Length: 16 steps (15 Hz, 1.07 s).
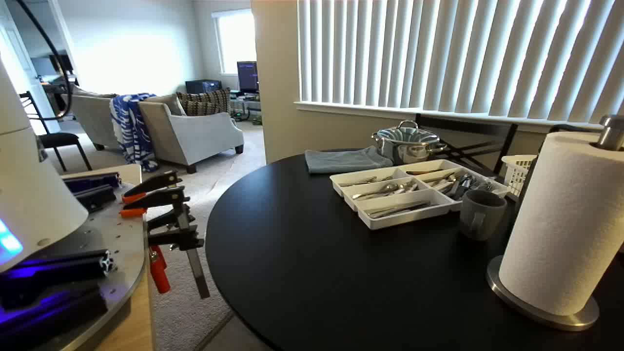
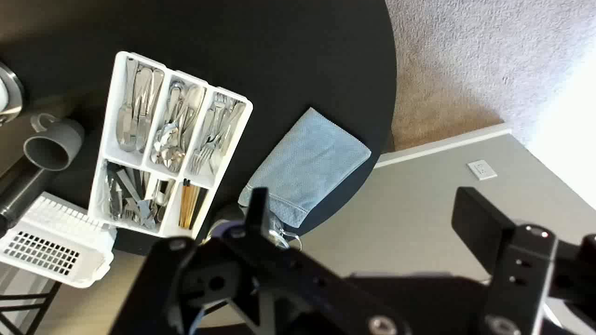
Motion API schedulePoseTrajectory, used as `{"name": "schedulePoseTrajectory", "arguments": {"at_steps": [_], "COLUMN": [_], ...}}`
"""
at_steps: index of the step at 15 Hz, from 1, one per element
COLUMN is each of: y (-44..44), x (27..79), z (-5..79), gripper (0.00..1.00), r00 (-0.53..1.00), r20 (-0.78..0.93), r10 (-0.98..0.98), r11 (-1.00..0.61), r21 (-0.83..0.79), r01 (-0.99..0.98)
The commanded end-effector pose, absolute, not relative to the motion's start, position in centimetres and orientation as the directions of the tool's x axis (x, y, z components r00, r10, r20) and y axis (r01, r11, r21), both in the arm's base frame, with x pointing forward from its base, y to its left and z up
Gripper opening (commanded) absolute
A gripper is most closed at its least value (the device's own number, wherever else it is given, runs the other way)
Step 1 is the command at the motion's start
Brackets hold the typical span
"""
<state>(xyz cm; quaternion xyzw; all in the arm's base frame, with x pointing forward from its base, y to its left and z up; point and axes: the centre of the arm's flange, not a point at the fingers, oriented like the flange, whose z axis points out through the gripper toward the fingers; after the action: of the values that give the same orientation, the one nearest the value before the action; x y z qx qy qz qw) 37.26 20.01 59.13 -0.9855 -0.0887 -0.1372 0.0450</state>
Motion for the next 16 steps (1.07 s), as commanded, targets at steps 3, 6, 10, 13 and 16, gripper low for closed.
{"name": "schedulePoseTrajectory", "arguments": {"at_steps": [3, 6, 10, 13, 16], "y": [20.0, 20.0, 20.2, 21.4, 21.1], "x": [37.3, 37.3, 38.6, 43.1, 49.5], "z": [59.1, 59.1, 59.5, 59.5, 56.3], "gripper": [1.0, 1.0, 1.0, 1.0, 1.0], "r00": [0.947, 0.947, 0.939, 0.887, 0.85], "r20": [0.278, 0.278, 0.289, 0.359, 0.393], "r10": [0.162, 0.162, 0.185, 0.289, 0.351], "r11": [-0.98, -0.98, -0.977, -0.952, -0.932], "r21": [-0.064, -0.064, -0.044, 0.01, 0.065], "r01": [0.187, 0.187, 0.206, 0.306, 0.356]}}
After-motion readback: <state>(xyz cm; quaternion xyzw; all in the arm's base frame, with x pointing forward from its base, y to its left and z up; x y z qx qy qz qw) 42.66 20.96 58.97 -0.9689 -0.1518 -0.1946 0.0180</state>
